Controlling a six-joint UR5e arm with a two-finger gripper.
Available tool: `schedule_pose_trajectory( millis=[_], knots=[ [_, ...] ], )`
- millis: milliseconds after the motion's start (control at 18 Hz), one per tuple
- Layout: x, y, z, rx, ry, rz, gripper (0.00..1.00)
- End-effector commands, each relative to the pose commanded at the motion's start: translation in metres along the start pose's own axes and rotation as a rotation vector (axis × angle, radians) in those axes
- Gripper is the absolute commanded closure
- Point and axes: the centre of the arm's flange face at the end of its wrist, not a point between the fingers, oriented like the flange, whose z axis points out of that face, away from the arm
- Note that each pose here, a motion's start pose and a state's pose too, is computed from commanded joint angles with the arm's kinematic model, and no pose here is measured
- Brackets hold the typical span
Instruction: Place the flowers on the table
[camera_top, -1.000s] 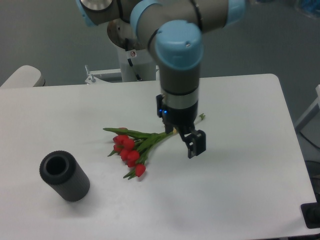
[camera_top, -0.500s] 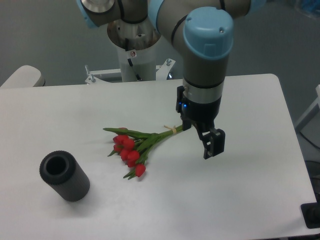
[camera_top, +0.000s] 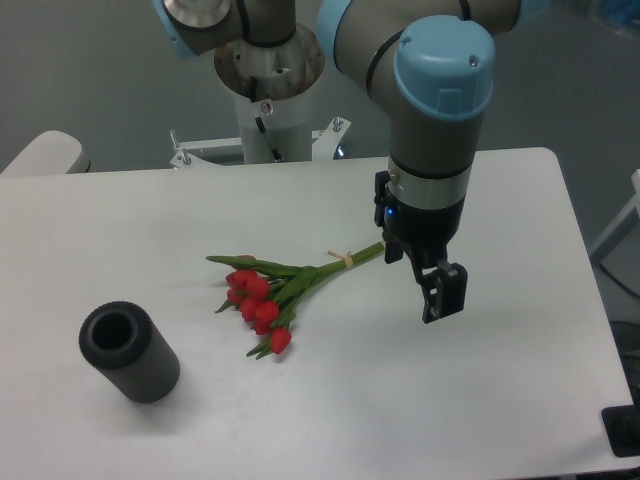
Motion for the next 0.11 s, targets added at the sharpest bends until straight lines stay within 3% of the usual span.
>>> schedule_pose_trajectory(
  millis=[111],
  knots=[
    [-0.0004,0.0001,0.0009,0.0,0.0,0.0,0.02]
  ],
)
